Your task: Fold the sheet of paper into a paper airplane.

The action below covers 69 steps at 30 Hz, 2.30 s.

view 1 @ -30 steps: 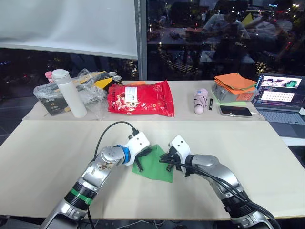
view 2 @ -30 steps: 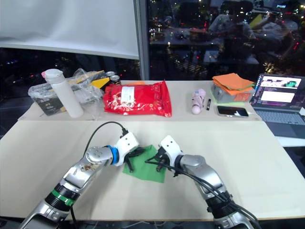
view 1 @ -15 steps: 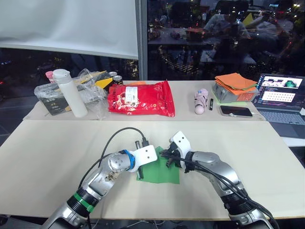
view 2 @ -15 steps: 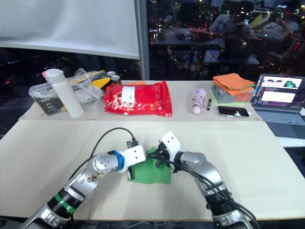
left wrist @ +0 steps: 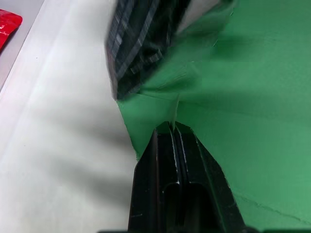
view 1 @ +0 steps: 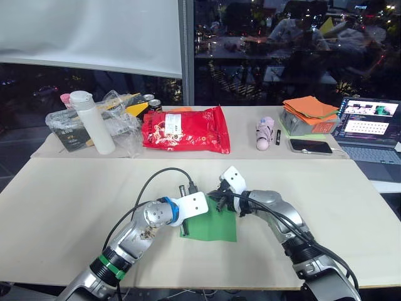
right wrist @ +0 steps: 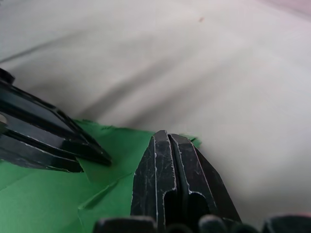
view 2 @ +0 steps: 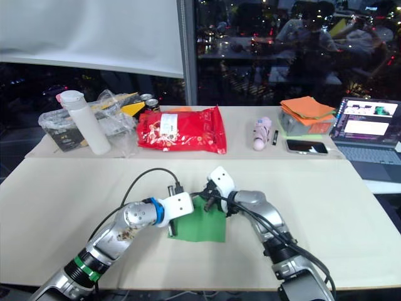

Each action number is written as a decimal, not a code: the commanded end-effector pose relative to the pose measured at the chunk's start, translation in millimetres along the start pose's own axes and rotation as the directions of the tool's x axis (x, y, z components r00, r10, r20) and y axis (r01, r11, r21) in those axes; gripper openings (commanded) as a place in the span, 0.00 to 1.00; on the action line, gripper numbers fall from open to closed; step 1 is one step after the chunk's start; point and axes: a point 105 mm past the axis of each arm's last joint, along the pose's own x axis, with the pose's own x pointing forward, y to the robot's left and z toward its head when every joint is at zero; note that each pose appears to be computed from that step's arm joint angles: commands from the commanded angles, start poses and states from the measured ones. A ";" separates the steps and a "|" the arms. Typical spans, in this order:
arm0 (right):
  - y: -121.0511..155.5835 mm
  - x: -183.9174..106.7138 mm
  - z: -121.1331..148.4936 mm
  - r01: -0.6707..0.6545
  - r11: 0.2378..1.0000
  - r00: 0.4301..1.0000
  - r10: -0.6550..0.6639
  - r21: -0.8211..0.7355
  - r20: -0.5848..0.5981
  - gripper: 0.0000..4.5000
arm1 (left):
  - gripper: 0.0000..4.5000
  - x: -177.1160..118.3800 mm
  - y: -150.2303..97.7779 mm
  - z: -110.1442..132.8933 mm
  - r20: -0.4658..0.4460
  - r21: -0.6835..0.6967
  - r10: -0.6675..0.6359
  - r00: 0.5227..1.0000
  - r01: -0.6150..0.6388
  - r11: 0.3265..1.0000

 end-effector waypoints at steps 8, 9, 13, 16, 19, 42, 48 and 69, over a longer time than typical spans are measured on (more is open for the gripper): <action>8.3 5.0 -9.4 -0.051 0.998 0.998 0.049 -0.043 -0.038 0.00 | 0.67 -22.9 19.9 15.6 0.135 -0.292 0.057 0.989 -0.015 0.956; 7.9 4.5 -10.4 -0.052 0.998 0.998 0.050 -0.040 -0.040 0.00 | 0.74 -29.5 25.3 17.8 0.162 -0.345 0.072 0.984 -0.011 0.938; 8.2 3.8 -13.9 -0.061 0.997 0.997 0.059 -0.043 -0.053 0.00 | 0.99 -54.9 37.3 19.3 0.216 -0.469 0.112 0.970 0.002 0.883; 8.1 4.2 -13.9 -0.063 0.997 0.997 0.060 -0.044 -0.055 0.00 | 0.99 -59.7 40.1 17.5 0.225 -0.559 0.161 0.961 -0.008 0.829; 7.9 5.0 -12.9 -0.063 0.997 0.997 0.061 -0.048 -0.055 0.00 | 0.81 -55.6 38.0 12.0 0.207 -0.596 0.180 0.962 -0.022 0.803; 8.0 9.7 20.8 -0.045 0.993 0.997 0.051 -0.109 0.050 0.00 | 0.01 -10.6 -16.5 -18.7 0.080 -0.744 0.131 0.988 -0.028 0.668; 5.0 18.0 14.5 -0.042 0.989 0.999 0.043 -0.141 0.007 0.00 | 0.01 -13.0 -13.8 -22.5 0.070 -0.753 0.142 0.987 -0.041 0.657; 0.1 0.2 39.4 -0.012 0.987 0.992 0.032 -0.160 0.123 0.00 | 0.01 -9.7 -7.9 -19.0 0.093 -0.769 0.171 0.981 -0.039 0.638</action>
